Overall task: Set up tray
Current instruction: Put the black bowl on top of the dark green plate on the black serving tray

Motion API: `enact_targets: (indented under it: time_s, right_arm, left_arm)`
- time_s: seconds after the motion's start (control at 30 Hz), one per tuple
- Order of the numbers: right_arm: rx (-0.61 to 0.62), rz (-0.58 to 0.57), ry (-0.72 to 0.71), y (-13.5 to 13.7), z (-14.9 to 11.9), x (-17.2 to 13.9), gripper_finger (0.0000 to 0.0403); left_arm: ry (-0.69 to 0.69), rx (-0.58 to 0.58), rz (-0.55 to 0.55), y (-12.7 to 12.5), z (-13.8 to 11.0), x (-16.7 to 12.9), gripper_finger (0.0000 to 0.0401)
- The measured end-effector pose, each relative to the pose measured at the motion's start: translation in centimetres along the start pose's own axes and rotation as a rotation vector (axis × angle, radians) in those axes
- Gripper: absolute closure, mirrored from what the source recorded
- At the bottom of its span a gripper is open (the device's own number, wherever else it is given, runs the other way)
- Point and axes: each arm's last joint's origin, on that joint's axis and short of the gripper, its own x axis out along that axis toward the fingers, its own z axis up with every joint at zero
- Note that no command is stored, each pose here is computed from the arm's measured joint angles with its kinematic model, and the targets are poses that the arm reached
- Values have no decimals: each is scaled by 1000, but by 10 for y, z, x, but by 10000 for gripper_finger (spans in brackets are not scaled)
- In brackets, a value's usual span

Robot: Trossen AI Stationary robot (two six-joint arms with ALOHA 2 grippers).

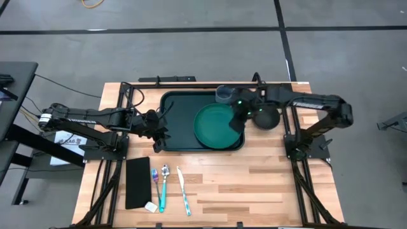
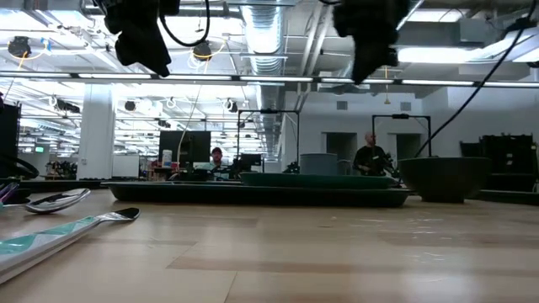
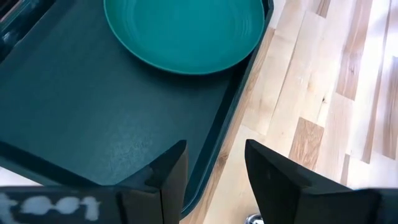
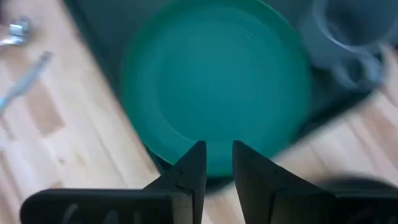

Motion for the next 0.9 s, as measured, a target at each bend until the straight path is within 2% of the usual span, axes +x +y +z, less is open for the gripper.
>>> enact_targets:
  time_s: [0.2,0.37,0.53,0.7,0.9]
  right_arm:
    - [52,-145,94,-17,-18,-13,332]
    - [83,-141,95,-24,-37,-3,332]
    - [176,-153,120,-33,-67,13,332]
    - [245,-168,139,-39,-89,24,332]
    - [242,-177,160,-40,-94,28,332]
  left_arm:
    - [15,3,40,0,1,8,253]
    - [-2,92,66,-4,6,23,253]
    - [14,110,126,-5,7,38,253]
    - [-9,23,111,-1,4,50,253]
    - [11,-39,66,4,3,54,253]
